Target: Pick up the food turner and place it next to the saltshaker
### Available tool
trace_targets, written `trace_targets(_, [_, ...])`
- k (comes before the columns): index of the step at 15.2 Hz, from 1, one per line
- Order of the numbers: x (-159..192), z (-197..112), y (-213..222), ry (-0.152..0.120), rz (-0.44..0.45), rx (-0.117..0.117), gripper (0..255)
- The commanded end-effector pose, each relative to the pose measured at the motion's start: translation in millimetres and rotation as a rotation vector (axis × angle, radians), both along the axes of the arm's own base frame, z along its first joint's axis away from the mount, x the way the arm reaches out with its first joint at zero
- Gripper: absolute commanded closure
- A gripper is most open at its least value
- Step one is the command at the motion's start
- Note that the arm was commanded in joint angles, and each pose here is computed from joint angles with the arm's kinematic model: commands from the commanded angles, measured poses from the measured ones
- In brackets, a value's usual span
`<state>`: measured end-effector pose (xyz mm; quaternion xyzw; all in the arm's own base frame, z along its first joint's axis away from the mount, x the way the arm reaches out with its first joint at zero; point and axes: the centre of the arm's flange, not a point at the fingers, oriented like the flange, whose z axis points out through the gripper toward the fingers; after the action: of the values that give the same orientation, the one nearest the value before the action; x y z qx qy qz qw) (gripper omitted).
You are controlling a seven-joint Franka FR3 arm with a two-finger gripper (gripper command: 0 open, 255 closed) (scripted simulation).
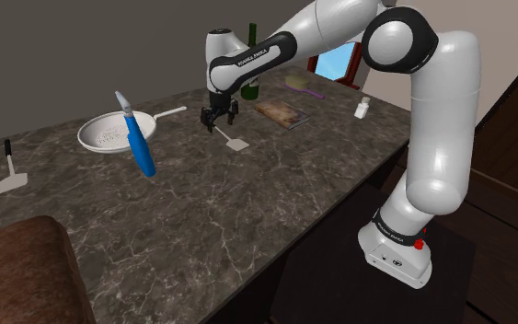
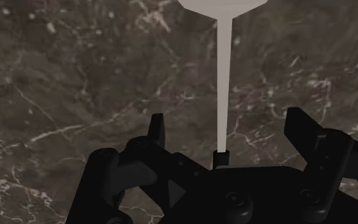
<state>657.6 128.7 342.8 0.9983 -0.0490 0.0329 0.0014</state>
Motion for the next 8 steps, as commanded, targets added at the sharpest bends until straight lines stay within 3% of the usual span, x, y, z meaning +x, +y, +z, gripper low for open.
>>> trace_targets(1, [0.8, -4.3, 0.8, 0.000, 0.000, 0.000, 0])
trace_targets(7, [0.8, -4.3, 0.8, 0.000, 0.000, 0.000, 0])
trace_targets(8, [0.8, -4.3, 0.8, 0.000, 0.000, 0.000, 255])
